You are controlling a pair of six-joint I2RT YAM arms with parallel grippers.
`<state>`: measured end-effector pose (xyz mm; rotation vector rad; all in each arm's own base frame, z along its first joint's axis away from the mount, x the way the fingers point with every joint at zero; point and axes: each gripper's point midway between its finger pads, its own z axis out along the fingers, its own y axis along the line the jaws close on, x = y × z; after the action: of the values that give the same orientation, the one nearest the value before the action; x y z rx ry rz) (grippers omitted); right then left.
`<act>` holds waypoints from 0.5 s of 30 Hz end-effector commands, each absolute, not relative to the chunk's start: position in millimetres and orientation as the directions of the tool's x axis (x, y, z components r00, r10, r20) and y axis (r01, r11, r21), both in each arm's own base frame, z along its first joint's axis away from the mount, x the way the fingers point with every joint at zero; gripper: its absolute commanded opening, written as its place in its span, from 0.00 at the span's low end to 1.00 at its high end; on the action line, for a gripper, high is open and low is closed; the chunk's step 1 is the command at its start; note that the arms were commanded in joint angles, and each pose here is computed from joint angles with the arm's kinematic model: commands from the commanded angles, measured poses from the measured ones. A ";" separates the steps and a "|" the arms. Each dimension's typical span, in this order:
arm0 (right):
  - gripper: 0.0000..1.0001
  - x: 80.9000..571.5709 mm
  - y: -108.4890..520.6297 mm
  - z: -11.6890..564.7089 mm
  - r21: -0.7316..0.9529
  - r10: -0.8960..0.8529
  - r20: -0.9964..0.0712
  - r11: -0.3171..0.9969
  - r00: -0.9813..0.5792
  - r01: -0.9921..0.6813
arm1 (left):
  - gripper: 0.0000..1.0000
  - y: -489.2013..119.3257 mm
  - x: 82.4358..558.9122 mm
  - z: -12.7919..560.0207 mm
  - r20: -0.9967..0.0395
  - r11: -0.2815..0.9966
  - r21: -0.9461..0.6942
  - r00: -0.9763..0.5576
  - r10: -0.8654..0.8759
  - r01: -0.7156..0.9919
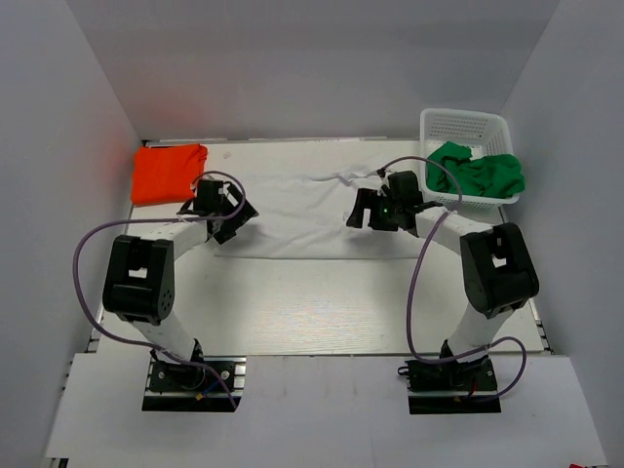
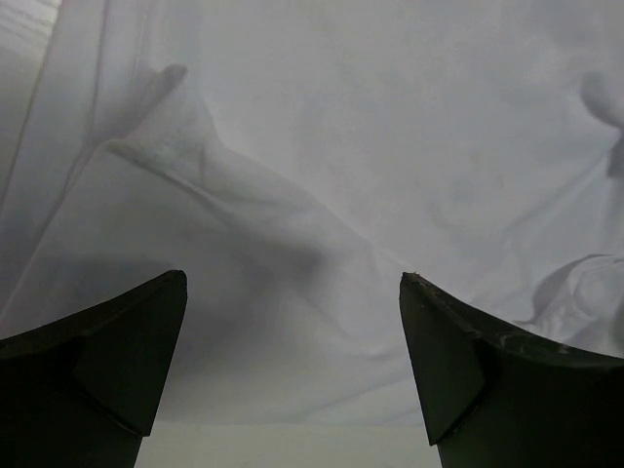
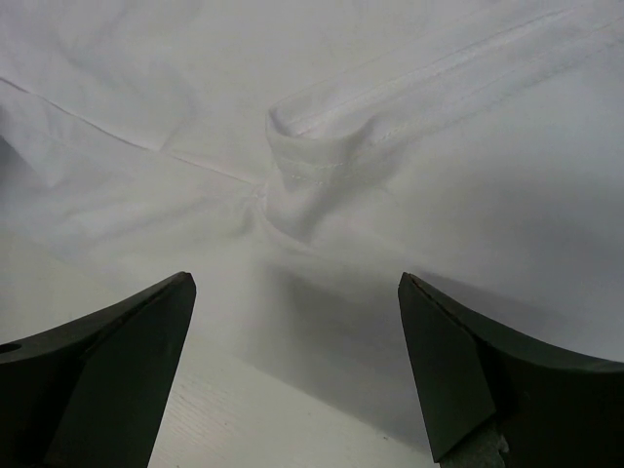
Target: Fold and stack the t-shirts
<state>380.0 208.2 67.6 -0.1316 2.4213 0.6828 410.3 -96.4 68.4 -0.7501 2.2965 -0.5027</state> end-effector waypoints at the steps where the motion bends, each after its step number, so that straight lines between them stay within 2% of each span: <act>1: 0.90 401.0 219.7 81.8 0.466 0.096 -0.641 0.837 -0.761 -0.287 | 1.00 -99.1 425.7 75.8 -0.495 0.777 -0.525 -0.617 -0.612 -0.349; 4: 0.90 409.0 228.2 65.7 0.480 0.083 -0.606 0.831 -0.791 -0.281 | 1.00 -87.4 439.3 66.9 -0.514 0.785 -0.468 -0.598 -0.615 -0.405; 10: 0.90 423.2 220.8 52.6 0.455 0.112 -0.596 0.863 -0.795 -0.220 | 1.00 -78.3 435.3 46.6 -0.474 0.795 -0.392 -0.639 -0.606 -0.463; 13: 0.90 413.0 211.3 50.1 0.428 0.115 -0.592 0.883 -0.798 -0.191 | 1.00 -82.1 418.5 37.7 -0.453 0.806 -0.379 -0.668 -0.590 -0.455; 15: 0.90 389.4 207.6 38.0 0.433 0.105 -0.555 0.883 -0.825 -0.180 | 1.00 -79.6 400.9 31.7 -0.436 0.808 -0.363 -0.681 -0.588 -0.465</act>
<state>405.8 215.9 38.4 -0.0815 2.4397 0.6701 429.3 -84.8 37.8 -0.7802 2.3865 -0.3481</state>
